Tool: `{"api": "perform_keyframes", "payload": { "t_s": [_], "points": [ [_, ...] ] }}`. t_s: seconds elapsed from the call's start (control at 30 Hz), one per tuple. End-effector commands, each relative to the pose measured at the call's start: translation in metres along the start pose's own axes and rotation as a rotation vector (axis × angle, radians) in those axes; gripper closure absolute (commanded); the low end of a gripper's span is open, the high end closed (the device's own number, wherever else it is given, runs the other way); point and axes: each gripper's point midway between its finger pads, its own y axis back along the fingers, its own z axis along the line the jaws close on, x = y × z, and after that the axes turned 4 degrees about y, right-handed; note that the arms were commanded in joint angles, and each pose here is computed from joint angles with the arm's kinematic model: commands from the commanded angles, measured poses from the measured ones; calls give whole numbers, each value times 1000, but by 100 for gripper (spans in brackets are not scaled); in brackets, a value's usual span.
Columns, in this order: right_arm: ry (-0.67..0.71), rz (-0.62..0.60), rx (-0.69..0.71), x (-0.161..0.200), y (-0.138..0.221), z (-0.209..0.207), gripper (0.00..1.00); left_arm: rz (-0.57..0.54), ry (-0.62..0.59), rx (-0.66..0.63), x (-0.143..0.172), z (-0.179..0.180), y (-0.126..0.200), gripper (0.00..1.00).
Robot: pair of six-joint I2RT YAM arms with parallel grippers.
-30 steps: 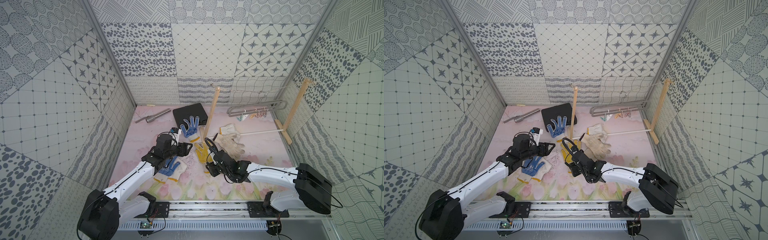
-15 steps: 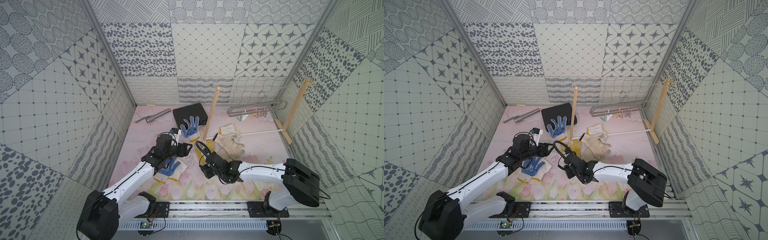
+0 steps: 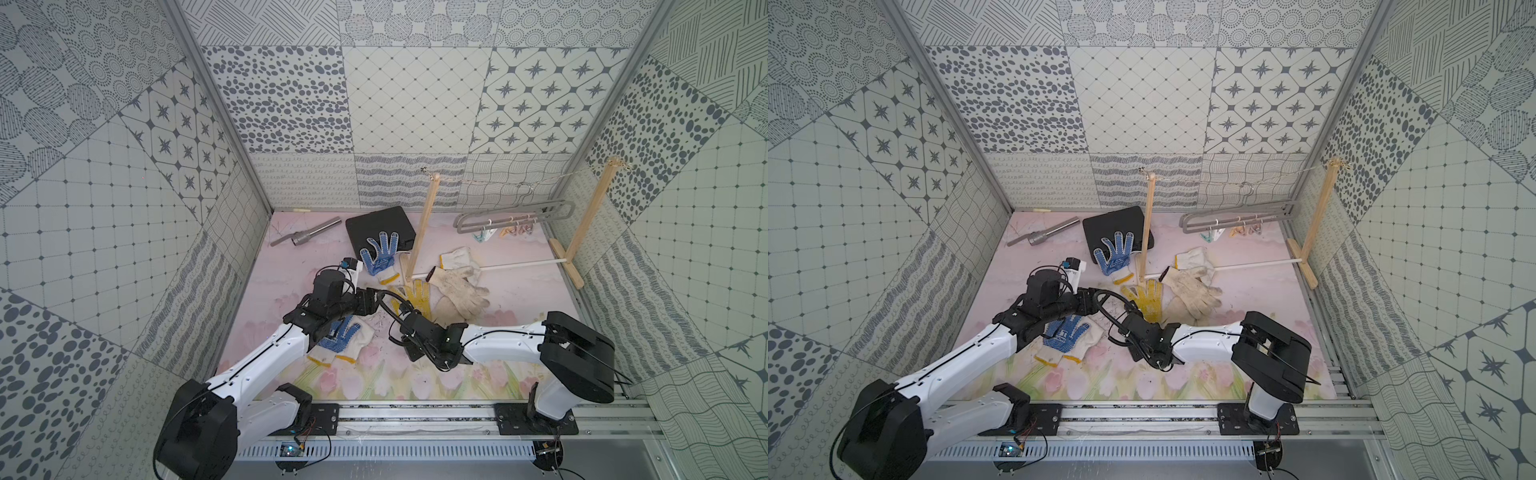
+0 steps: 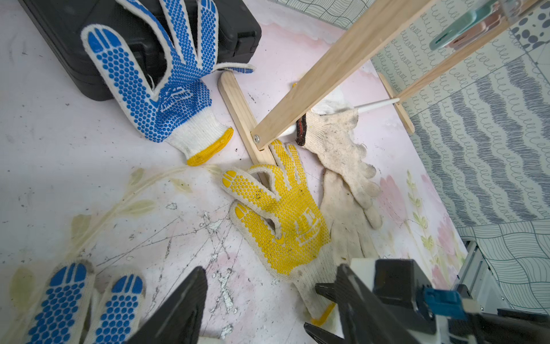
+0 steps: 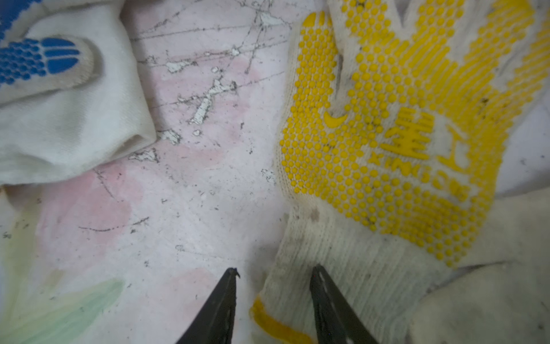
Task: Clip the gloves onto a hanger to dry
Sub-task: Pick up the glove from the center of the board.
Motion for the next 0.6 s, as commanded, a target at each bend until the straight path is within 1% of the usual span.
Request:
{"api": "perform_keyframes", "payload": {
  "t_s": [0.0,0.17,0.3,0.47,0.57],
  "points": [
    [6,2,56,-1,-3,-2,56,-3,2,-4,1,1,2,30],
    [19,23,96,6,-5,-6,64,-2,1,-6,2,1,2,30],
    [24,31,96,10,-5,-6,75,-6,-1,-8,0,1,2,30],
    [26,40,91,14,-4,-6,86,-11,-1,-5,-2,0,3,29],
    [22,34,76,13,-1,-5,94,-11,0,-3,-2,0,3,29]
  ]
}}
